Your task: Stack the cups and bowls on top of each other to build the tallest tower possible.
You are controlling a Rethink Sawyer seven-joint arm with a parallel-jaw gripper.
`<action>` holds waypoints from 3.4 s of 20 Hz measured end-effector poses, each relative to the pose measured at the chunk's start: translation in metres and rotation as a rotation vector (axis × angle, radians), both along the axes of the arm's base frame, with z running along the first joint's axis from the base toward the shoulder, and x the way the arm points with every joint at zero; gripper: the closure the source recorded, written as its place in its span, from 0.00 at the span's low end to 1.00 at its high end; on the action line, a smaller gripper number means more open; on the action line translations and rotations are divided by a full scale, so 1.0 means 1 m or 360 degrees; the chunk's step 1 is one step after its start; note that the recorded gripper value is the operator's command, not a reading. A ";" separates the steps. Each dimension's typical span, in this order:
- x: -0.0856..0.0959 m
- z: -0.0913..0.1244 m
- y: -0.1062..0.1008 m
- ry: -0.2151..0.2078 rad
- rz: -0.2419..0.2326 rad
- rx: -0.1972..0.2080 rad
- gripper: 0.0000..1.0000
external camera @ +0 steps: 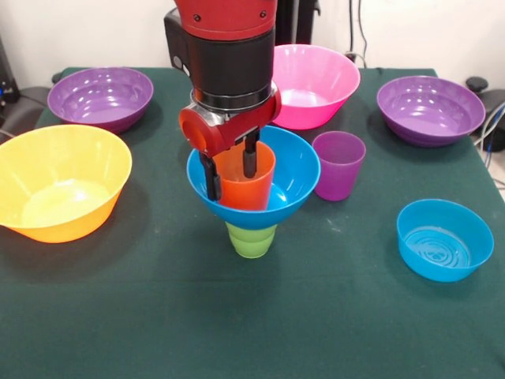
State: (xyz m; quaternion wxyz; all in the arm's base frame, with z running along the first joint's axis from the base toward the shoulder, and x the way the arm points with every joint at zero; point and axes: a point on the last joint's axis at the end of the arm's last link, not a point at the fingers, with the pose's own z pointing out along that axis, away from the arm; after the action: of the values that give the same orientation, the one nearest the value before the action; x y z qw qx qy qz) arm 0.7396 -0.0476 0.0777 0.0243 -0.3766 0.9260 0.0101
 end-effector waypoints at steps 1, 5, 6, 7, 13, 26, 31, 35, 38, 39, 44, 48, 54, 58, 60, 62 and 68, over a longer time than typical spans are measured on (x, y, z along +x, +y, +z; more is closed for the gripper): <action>0.000 0.001 0.000 -0.0003 0.0000 -0.0001 0.00; 0.003 0.008 -0.002 -0.0019 0.0000 -0.0012 0.00; 0.003 0.009 -0.002 -0.0021 0.0000 -0.0014 0.00; 0.004 0.012 -0.003 -0.0029 0.0000 -0.0019 0.00; 0.010 0.029 -0.006 -0.0068 0.0000 -0.0044 0.00; 0.015 0.054 -0.010 -0.0122 0.0003 -0.0082 0.00; 0.015 0.058 -0.010 -0.0122 0.0000 -0.0076 0.00; 0.014 0.062 -0.008 -0.0124 -0.0003 -0.0069 0.00; 0.014 0.066 -0.007 -0.0128 -0.0005 -0.0068 0.00; 0.014 0.067 -0.007 -0.0127 -0.0006 -0.0066 0.00; 0.013 0.068 -0.006 -0.0114 -0.0009 -0.0062 0.00; 0.013 0.068 -0.006 -0.0111 -0.0010 -0.0058 0.00; 0.012 0.067 -0.005 -0.0106 -0.0011 -0.0052 0.00; 0.011 0.067 -0.004 -0.0100 -0.0011 -0.0051 0.00; 0.011 0.067 -0.004 -0.0091 -0.0011 -0.0052 0.00; 0.010 0.067 -0.004 -0.0081 -0.0010 -0.0052 0.00; 0.006 0.067 -0.004 -0.0033 -0.0009 -0.0056 1.00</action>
State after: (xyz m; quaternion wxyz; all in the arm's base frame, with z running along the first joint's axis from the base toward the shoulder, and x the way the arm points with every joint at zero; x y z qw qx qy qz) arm 0.7454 -0.0519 0.1445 0.0272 -0.3744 0.9268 -0.0101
